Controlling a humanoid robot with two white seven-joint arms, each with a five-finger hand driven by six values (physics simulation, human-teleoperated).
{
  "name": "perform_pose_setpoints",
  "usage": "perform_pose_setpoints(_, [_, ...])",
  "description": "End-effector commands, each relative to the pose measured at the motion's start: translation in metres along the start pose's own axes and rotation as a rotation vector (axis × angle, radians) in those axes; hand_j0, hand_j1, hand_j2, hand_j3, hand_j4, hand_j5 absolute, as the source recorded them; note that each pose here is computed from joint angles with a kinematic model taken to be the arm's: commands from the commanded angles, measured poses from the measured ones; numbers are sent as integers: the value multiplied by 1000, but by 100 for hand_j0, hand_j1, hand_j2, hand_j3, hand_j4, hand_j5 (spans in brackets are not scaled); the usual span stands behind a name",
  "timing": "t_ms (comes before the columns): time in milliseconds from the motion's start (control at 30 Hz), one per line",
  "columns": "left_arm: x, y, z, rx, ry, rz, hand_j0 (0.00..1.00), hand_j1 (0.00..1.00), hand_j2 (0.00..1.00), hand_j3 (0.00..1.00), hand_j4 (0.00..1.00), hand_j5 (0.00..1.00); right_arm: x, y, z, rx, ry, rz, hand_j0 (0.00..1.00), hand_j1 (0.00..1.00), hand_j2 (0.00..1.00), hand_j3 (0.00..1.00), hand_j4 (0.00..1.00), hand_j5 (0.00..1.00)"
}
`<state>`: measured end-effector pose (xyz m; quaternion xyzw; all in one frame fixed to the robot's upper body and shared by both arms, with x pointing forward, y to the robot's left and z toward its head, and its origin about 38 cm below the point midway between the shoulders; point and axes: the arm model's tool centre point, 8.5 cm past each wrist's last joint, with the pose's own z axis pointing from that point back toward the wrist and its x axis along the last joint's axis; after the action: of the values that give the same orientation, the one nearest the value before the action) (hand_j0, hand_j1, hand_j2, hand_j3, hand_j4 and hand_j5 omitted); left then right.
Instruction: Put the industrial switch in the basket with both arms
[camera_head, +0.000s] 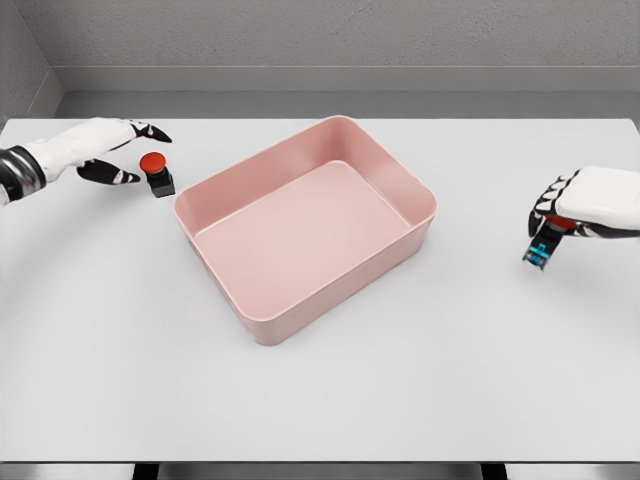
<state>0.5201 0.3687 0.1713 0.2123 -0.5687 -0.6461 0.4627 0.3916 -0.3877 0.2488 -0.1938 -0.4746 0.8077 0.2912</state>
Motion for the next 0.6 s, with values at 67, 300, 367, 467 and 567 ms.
perform_pose_setpoints(67, [5, -3, -7, -2, -11, 15, 79, 79, 79, 79, 79, 79, 1, -6, -2, -13, -5, 4, 50, 50, 50, 50, 50, 50])
perform_pose_setpoints(300, [11, -6, -14, -17, -25, 20, 79, 79, 79, 79, 79, 79, 10, -36, -4, -71, -35, 65, 50, 50, 50, 50, 50, 50])
perform_pose_setpoints(367, [13, -8, -16, -20, -29, 21, 79, 79, 79, 79, 79, 79, 16, -45, -5, -87, -51, 88, 50, 50, 50, 50, 50, 50])
perform_pose_setpoints(467, [13, -8, -16, -23, -29, 19, 79, 79, 79, 79, 79, 79, 20, -50, -6, -98, -64, 97, 50, 50, 50, 50, 50, 50])
perform_pose_setpoints(567, [13, -9, -16, -30, -30, 20, 76, 76, 76, 76, 76, 76, 25, -54, -16, -116, -86, 97, 50, 50, 50, 50, 50, 50])
